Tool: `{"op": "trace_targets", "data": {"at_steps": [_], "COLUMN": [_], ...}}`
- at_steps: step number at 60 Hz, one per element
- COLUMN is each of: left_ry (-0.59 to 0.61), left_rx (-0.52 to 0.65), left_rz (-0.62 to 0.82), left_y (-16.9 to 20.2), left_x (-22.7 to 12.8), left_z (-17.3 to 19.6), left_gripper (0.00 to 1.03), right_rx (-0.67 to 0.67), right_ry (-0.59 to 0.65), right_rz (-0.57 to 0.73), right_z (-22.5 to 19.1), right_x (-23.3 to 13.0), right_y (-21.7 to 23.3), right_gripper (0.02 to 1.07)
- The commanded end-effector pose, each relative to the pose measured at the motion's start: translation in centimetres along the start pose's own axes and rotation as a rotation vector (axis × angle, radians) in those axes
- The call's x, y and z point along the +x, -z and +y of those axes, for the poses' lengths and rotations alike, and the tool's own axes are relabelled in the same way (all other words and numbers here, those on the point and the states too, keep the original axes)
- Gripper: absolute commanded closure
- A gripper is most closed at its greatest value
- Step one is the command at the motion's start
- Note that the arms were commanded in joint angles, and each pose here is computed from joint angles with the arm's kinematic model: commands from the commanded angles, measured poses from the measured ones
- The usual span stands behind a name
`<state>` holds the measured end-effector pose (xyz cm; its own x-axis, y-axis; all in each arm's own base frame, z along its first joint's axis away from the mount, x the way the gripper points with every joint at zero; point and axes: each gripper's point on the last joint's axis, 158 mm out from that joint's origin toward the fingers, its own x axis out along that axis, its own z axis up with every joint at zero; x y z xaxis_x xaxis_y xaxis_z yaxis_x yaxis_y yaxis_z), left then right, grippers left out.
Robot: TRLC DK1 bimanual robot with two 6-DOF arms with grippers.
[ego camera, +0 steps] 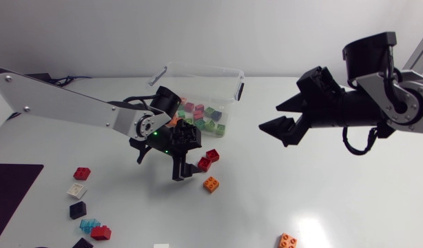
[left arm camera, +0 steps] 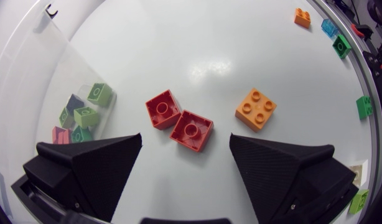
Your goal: Place the duplo bricks in the container
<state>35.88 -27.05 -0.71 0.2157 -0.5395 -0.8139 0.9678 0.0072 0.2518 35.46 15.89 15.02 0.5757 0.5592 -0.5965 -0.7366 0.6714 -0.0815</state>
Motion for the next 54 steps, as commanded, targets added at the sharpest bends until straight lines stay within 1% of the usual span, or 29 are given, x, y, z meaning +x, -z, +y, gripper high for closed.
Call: {"op": "trace_targets", "data": {"at_steps": [1,7,22,30,33,35,38,39,40,41,43,44,45,47,54], "left_ry": [0.025,0.048,0.114,0.150,0.152,0.157,0.161,0.165,0.167,0.168,0.170,0.172,0.177,0.190,0.200], "left_rx": [0.041,0.047,0.042,0.043,0.044,0.044,0.045,0.046,0.046,0.045,0.046,0.045,0.042,0.043,0.036], "left_rz": [-0.004,0.006,0.036,0.051,0.051,0.053,0.054,0.055,0.056,0.057,0.057,0.058,0.061,0.068,0.076], "left_y": [-0.3,-0.2,0.1,0.1,0.1,0.1,0.0,0.1,0.1,0.1,0.1,0.1,0.2,0.3,0.3], "left_x": [1.4,2.2,3.3,3.5,3.6,3.6,3.6,3.6,3.6,3.6,3.6,3.6,3.5,3.3,2.0], "left_z": [-0.1,-0.1,-0.7,-1.5,-1.6,-1.8,-1.9,-2.1,-2.1,-2.2,-2.3,-2.4,-2.5,-2.8,-3.1], "left_gripper": [0.06,0.07,0.13,0.31,0.38,0.45,0.51,0.55,0.57,0.62,0.68,0.69,0.73,0.79,0.91], "right_rx": [-0.022,-0.019,-0.015,-0.013,-0.005,-0.003,-0.001,0.000,-0.002,-0.001,-0.002,-0.003,-0.008,-0.019,-0.068], "right_ry": [-0.017,-0.030,-0.053,-0.067,-0.072,-0.080,-0.090,-0.095,-0.095,-0.095,-0.101,-0.103,-0.107,-0.119,-0.152], "right_rz": [0.029,0.045,0.054,0.069,0.082,0.100,0.126,0.135,0.138,0.150,0.161,0.169,0.174,0.189,0.213], "right_z": [0.6,1.0,1.4,1.5,1.4,1.5,1.7,1.7,1.7,1.8,2.0,2.0,2.2,2.8,4.4], "right_x": [0.0,0.2,0.6,1.5,2.3,3.1,4.1,4.4,4.7,5.2,5.9,6.2,6.5,7.2,8.9], "right_y": [2.4,3.5,4.2,4.6,4.9,5.2,5.7,5.9,5.9,6.1,6.3,6.4,6.4,6.6,6.3], "right_gripper": [0.06,0.06,0.06,0.06,0.06,0.06,0.06,0.06,0.06,0.06,0.06,0.06,0.06,0.06,0.06]}}
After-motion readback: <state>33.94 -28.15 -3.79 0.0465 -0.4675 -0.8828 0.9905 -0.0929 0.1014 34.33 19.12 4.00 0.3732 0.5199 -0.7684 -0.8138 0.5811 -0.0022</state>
